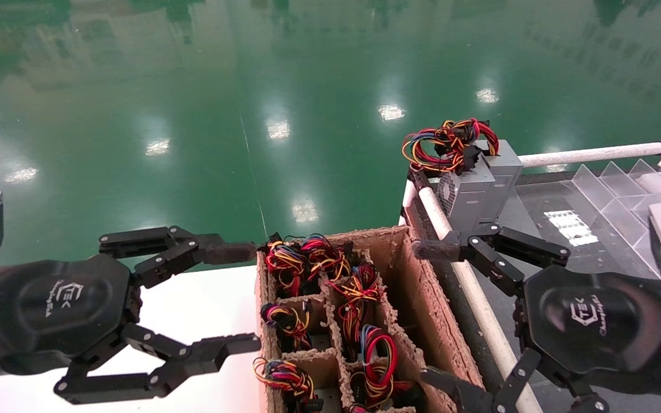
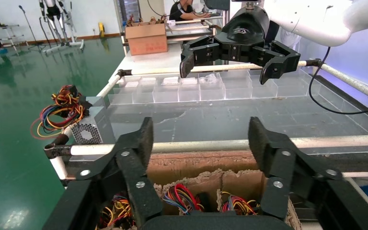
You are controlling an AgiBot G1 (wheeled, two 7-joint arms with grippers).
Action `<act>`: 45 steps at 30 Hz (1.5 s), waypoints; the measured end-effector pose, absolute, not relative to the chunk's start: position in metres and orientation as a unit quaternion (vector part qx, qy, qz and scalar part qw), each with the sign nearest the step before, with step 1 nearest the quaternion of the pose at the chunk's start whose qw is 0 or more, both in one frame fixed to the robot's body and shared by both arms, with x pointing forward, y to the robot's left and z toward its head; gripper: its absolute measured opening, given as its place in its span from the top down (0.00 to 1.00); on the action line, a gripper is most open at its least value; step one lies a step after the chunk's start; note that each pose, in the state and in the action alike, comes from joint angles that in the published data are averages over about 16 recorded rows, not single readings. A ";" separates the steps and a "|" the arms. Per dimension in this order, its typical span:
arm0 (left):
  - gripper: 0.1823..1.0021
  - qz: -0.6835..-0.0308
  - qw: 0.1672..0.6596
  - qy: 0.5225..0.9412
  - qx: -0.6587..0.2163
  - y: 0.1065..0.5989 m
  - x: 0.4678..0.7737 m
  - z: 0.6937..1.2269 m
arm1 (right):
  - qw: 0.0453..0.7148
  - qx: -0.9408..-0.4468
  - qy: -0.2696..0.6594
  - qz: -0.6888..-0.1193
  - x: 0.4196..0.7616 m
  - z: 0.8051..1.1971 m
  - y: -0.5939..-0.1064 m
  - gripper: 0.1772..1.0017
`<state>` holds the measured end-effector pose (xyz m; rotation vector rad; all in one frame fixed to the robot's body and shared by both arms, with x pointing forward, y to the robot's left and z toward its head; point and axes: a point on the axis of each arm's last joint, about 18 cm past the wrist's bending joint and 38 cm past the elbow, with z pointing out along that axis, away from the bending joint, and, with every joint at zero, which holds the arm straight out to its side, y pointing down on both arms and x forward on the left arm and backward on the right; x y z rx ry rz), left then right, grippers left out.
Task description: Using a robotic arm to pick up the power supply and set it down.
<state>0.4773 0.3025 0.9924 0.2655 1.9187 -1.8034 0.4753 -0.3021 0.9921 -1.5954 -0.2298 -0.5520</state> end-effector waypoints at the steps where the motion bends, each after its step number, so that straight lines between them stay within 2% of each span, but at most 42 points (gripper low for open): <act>1: 0.35 -0.661 0.245 0.703 0.097 0.302 0.477 0.992 | 0.659 -0.705 -0.102 -0.244 0.475 0.992 -0.302 0.00; 8: 0.45 -0.661 0.245 0.703 0.097 0.302 0.477 0.992 | 0.657 -0.706 -0.098 -0.245 0.477 0.992 -0.302 0.00; 20: 0.78 -0.661 0.245 0.703 0.097 0.302 0.477 0.992 | 0.635 -0.731 -0.040 -0.246 0.502 0.978 -0.301 0.00; 26: 0.89 -0.661 0.245 0.703 0.097 0.302 0.477 0.992 | 0.602 -0.763 0.002 -0.237 0.524 0.958 -0.294 0.00; 35: 0.97 -0.661 0.245 0.703 0.097 0.303 0.477 0.992 | 0.544 -0.813 0.030 -0.208 0.547 0.931 -0.276 0.00; 45: 0.99 -0.661 0.245 0.703 0.097 0.303 0.477 0.992 | 0.514 -0.841 0.013 -0.172 0.545 0.919 -0.265 0.01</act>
